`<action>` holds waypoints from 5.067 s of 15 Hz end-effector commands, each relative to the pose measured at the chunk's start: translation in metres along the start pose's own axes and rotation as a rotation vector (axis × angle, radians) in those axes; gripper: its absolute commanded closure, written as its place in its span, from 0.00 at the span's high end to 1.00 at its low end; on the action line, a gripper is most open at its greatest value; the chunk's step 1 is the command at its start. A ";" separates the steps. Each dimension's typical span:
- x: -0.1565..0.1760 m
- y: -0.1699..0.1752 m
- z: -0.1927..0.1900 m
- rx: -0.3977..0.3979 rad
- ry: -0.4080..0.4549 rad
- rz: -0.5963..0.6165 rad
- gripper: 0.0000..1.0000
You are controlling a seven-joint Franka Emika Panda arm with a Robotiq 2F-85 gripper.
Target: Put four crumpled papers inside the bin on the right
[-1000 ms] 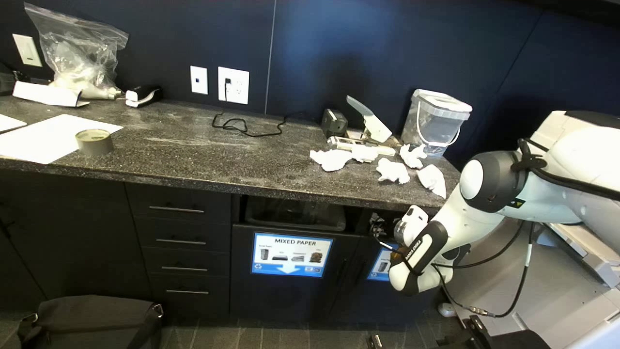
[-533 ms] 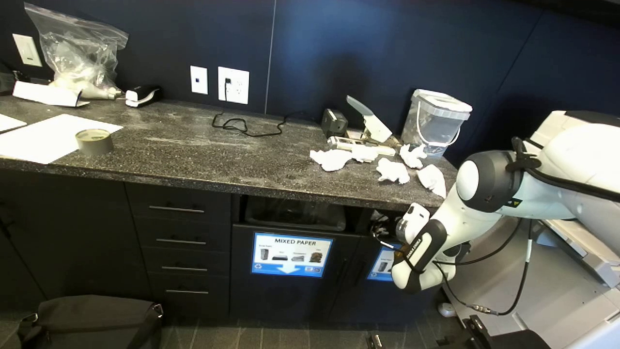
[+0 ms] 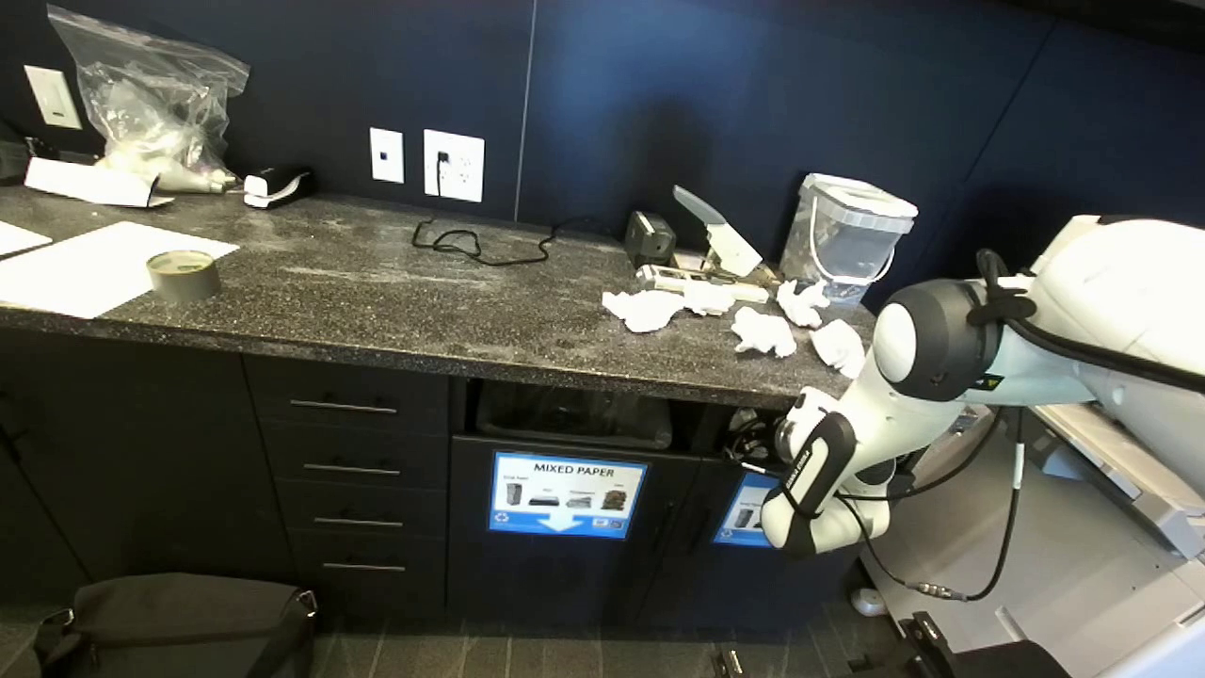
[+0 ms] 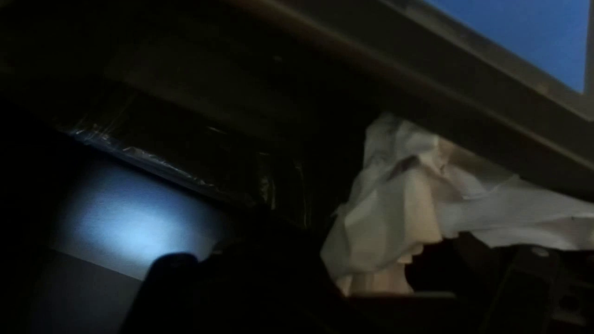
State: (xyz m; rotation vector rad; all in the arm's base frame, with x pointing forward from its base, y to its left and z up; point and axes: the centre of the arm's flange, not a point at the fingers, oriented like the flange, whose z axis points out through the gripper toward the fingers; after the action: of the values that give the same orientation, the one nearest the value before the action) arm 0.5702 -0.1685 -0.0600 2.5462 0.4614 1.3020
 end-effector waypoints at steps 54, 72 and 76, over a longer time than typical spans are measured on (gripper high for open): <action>0.444 -0.031 0.000 0.100 -0.935 1.082 1.00; 0.416 -0.053 0.060 -0.172 -0.858 1.150 0.75; 0.413 -0.053 0.062 -0.167 -0.855 1.130 0.43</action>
State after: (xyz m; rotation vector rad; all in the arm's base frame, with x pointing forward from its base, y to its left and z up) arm 0.8111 0.0327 0.1911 2.8882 -1.3268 0.1859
